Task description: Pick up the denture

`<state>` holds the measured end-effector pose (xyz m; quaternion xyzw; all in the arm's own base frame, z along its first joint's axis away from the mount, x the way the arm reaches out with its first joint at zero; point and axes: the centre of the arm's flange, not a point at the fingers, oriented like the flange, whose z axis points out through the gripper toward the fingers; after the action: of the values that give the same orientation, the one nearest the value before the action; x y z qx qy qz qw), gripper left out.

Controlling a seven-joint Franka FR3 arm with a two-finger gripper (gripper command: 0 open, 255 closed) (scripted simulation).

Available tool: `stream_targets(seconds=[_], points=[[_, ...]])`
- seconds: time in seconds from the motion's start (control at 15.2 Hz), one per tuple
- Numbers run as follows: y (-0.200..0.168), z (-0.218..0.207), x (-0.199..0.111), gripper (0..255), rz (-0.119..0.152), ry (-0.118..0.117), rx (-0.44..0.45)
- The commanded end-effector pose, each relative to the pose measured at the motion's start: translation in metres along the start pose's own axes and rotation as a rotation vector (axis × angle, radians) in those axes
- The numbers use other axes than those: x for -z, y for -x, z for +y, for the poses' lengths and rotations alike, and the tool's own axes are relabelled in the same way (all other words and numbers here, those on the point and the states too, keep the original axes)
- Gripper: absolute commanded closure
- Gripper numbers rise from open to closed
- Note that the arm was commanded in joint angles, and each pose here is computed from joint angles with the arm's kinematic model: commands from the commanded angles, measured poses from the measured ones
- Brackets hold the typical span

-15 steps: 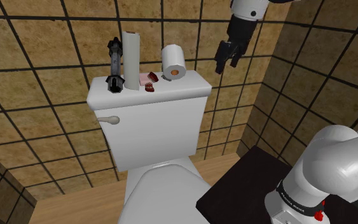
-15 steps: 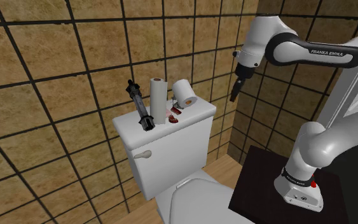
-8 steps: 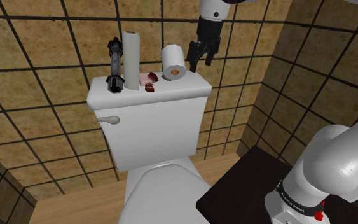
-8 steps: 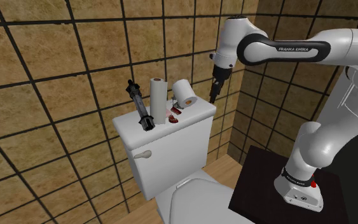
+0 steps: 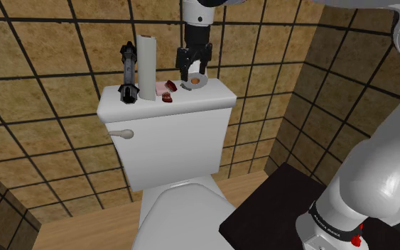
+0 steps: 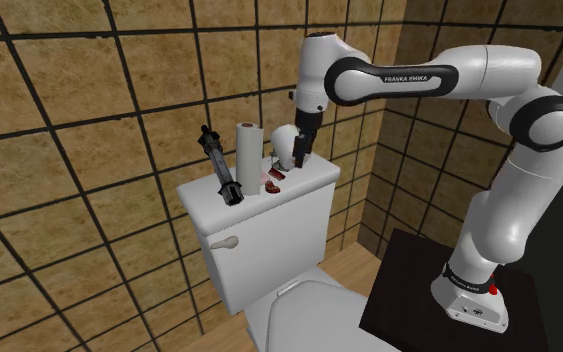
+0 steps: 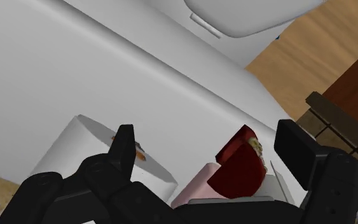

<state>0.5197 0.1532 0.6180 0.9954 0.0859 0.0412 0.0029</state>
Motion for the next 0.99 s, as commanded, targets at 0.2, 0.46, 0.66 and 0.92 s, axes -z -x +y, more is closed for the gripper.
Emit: stream_targets(seconds=[0.2,0.46,0.66,0.92], points=[[-0.062,-0.026,-0.019,0,-0.028,-0.012,0.042],[-0.082,-0.036,-0.035,0,-0.038,-0.016,0.056],[-0.08,-0.036,-0.051,0,-0.038,-0.016,0.056],[-0.079,-0.036,-0.065,0,-0.038,-0.016,0.056]])
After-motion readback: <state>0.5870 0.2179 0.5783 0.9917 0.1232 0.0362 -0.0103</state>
